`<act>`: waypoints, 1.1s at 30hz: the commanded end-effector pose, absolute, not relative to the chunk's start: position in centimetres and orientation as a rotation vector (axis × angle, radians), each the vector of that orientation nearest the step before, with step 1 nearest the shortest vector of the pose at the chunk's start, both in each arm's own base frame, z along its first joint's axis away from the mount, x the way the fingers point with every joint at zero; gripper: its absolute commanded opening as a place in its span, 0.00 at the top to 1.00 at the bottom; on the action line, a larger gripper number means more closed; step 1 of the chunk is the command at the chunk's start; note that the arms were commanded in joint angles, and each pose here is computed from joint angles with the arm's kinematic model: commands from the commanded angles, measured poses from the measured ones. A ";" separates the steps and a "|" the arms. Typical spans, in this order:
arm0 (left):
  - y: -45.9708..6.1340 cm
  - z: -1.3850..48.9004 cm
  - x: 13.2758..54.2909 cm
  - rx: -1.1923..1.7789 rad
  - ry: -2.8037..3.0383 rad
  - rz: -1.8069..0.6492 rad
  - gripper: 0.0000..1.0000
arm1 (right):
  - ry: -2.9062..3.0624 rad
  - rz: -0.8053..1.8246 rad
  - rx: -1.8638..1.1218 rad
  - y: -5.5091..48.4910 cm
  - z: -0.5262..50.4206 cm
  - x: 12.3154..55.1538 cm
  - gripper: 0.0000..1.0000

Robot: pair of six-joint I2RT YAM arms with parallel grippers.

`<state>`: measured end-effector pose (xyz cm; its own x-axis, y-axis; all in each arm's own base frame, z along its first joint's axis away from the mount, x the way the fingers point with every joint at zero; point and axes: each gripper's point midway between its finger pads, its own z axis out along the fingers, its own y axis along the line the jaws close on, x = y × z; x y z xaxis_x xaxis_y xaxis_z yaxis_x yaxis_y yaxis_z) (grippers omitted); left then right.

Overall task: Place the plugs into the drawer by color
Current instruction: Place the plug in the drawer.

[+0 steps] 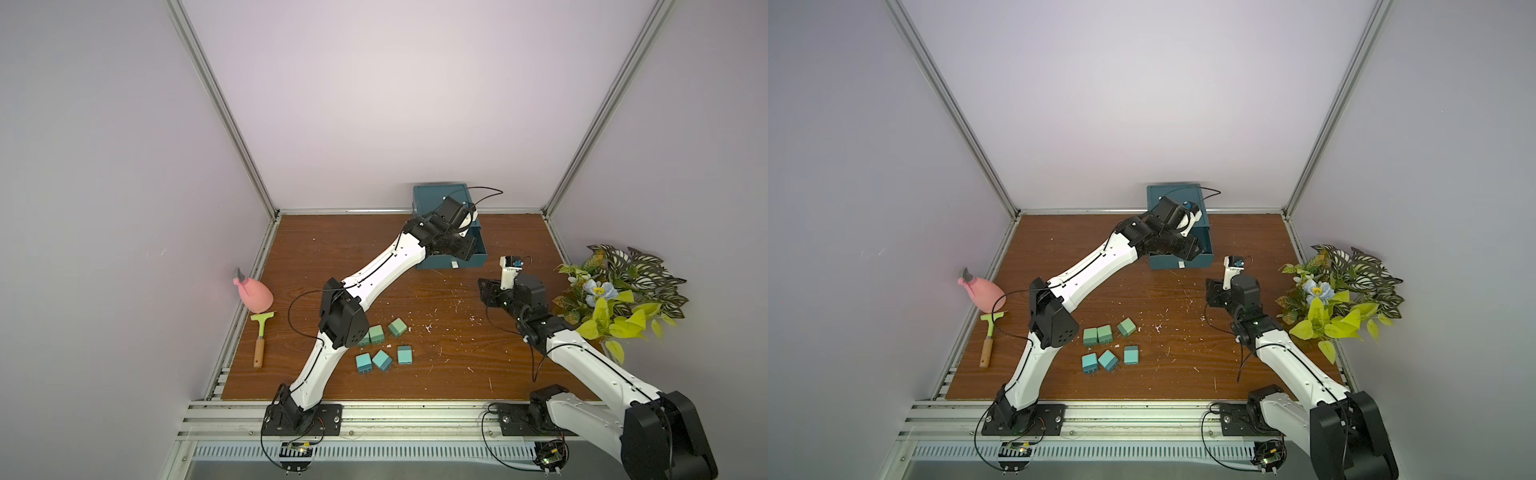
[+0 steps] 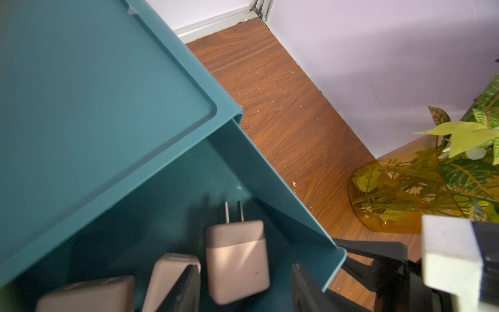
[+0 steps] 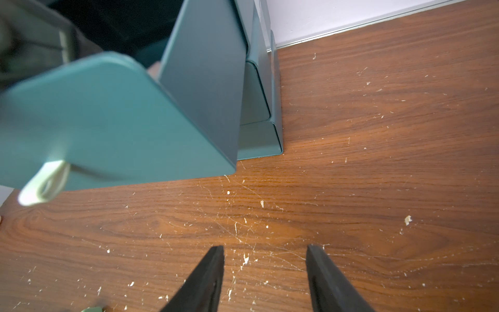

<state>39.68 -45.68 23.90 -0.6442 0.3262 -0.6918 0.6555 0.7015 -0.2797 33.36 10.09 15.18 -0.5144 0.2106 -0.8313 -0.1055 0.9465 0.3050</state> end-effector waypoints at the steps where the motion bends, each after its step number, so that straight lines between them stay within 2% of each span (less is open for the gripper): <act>1: -45.4 25.9 38.1 0.776 2.276 -0.721 0.46 | 1.972 0.408 0.066 10.3 19.0 34.3 0.45; 7: -43.9 30.9 38.3 0.724 2.175 -0.694 0.46 | 1.919 0.431 0.031 11.2 20.8 33.8 0.45; 11: -41.0 33.3 40.4 0.635 2.134 -0.635 0.46 | 1.877 0.424 -0.011 12.4 21.7 33.2 0.45; 25: -32.5 30.4 50.9 0.343 2.204 -0.541 0.45 | 1.833 0.438 -0.146 17.4 22.6 32.7 0.44; 33: -32.4 27.7 53.2 0.300 2.240 -0.640 0.45 | 1.829 0.444 -0.179 18.7 22.7 33.2 0.44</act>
